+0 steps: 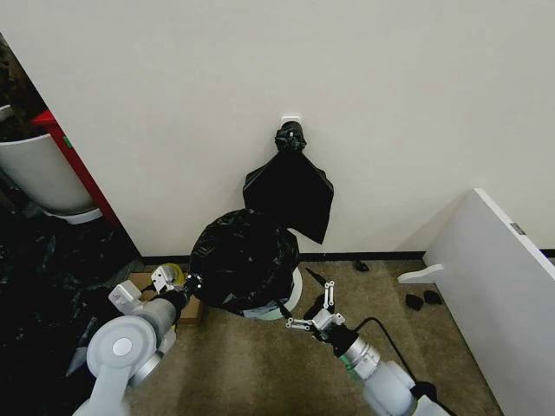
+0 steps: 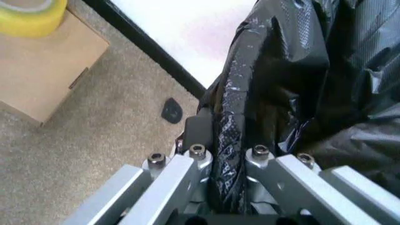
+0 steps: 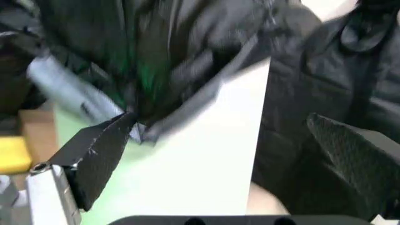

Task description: Place the garbage bag over the trash bin.

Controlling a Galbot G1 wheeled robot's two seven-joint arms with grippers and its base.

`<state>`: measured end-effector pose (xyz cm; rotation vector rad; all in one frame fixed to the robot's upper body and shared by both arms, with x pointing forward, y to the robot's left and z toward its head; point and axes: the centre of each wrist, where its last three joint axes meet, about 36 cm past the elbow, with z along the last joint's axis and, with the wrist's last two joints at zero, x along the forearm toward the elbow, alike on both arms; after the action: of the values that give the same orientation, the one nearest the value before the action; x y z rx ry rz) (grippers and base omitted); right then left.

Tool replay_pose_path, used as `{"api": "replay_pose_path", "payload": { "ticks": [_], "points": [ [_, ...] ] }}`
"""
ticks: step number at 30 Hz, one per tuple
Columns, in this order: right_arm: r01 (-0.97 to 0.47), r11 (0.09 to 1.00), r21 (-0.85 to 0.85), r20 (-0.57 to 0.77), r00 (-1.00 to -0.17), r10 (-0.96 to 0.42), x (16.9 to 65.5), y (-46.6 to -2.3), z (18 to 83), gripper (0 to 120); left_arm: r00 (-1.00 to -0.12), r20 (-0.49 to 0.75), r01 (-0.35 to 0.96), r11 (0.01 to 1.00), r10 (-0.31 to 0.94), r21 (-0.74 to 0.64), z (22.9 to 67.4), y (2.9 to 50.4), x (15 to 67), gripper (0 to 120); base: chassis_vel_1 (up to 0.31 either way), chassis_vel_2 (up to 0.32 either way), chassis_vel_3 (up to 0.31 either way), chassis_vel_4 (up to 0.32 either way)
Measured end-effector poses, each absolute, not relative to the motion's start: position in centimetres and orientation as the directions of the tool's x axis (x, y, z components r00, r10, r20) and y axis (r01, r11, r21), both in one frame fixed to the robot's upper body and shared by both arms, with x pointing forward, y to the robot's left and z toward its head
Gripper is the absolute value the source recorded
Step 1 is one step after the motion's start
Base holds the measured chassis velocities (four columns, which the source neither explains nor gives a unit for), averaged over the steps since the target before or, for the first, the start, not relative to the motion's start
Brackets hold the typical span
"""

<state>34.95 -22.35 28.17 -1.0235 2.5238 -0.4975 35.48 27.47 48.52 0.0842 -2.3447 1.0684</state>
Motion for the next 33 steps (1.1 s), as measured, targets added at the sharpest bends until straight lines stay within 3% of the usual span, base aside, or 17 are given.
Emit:
{"api": "replay_pose_path", "payload": {
  "ticks": [5,13,21,25,27,33],
  "points": [
    [-0.656,0.638,-0.402,-0.206,-0.614,-0.762,35.9,-24.2,27.2,100,-0.846,0.505,-0.273,0.676,0.169,-0.684,48.8,27.8,35.6,2,0.000,0.000,0.000,0.000],
    [-0.657,0.674,-0.338,-0.252,-0.627,-0.737,35.8,-24.6,27.7,100,-0.848,0.502,-0.272,0.677,0.167,-0.684,49.0,28.0,35.6,2,0.000,0.000,0.000,0.000],
    [-0.771,0.619,-0.151,-0.381,-0.533,-0.756,33.4,-22.4,30.6,100,-0.852,0.497,-0.269,0.677,0.163,-0.685,49.3,28.1,35.4,2,0.000,0.000,0.000,0.000],
    [-0.740,0.663,-0.114,-0.374,-0.586,-0.719,32.8,-20.7,31.4,100,-0.852,0.494,-0.264,0.675,0.171,-0.689,49.3,27.8,35.3,2,0.000,0.000,0.000,0.000],
    [-0.690,0.716,-0.107,-0.334,-0.653,-0.680,32.6,-19.7,31.4,100,-0.854,0.490,-0.259,0.676,0.173,-0.690,49.6,27.6,35.1,2,0.000,0.000,0.000,0.000],
    [-0.650,0.726,-0.224,-0.250,-0.682,-0.687,33.0,-20.2,30.1,100,-0.858,0.484,-0.255,0.678,0.170,-0.689,50.0,27.8,34.7,2,0.000,0.000,0.000,0.000]
  ]
}}
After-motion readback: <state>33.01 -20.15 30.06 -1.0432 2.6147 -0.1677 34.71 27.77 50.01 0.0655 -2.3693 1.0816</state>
